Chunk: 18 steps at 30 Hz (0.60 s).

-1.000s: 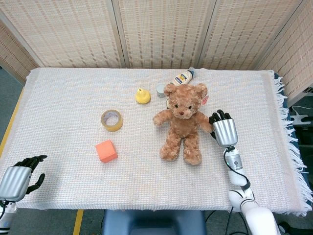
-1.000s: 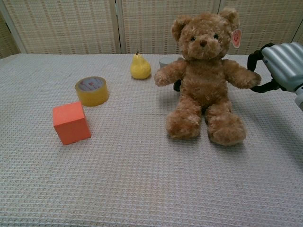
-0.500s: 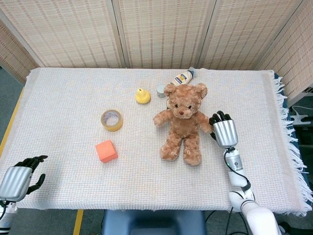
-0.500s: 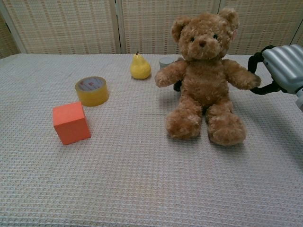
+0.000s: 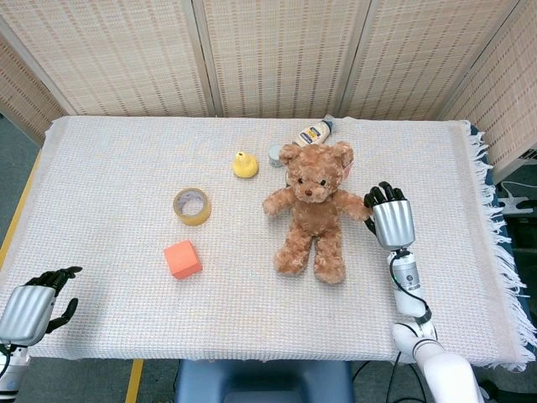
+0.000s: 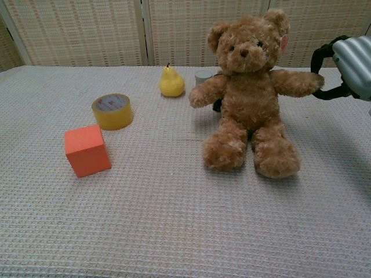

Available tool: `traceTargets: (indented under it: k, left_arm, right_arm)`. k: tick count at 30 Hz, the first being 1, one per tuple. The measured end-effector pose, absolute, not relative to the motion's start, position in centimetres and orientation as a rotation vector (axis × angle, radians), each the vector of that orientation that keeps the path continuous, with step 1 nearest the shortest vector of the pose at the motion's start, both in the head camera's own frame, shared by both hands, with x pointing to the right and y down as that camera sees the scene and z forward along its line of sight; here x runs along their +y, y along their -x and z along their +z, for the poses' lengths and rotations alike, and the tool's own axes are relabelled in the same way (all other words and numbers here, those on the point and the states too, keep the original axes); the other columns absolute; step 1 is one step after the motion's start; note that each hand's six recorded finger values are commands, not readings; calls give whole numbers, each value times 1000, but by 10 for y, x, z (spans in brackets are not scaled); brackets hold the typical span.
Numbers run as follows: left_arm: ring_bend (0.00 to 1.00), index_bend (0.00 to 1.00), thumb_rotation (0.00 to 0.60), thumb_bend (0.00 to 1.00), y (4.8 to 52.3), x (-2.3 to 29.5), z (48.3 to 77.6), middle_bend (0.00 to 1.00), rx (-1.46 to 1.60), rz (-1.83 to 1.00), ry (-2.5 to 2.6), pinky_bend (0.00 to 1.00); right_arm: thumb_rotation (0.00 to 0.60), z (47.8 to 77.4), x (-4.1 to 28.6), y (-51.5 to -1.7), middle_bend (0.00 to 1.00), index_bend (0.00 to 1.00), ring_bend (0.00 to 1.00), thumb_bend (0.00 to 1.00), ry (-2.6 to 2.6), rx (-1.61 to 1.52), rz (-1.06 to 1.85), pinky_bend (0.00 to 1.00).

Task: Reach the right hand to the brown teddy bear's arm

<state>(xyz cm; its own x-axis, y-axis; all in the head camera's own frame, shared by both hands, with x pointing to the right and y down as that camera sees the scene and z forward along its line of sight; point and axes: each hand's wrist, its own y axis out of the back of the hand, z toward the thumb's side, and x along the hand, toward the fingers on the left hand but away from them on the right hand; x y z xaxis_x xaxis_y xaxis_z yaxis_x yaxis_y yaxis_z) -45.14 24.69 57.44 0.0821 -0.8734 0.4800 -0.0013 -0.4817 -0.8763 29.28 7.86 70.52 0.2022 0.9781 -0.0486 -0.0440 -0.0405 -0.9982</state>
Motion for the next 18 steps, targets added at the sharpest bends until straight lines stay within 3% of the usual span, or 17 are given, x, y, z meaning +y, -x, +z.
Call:
traceTargets:
  k: [10, 18]
  left_arm:
    - [326, 241, 600, 398, 452, 247, 575, 331, 883, -1497, 1622, 495]
    - [327, 242, 600, 397, 452, 247, 575, 332, 883, -1497, 1622, 495]
  right_arm:
    - [600, 726, 90, -295, 469, 608, 299, 171, 1351, -928, 1187, 481]
    - [600, 711, 81, -299, 469, 608, 299, 171, 1307, -987, 1140, 481]
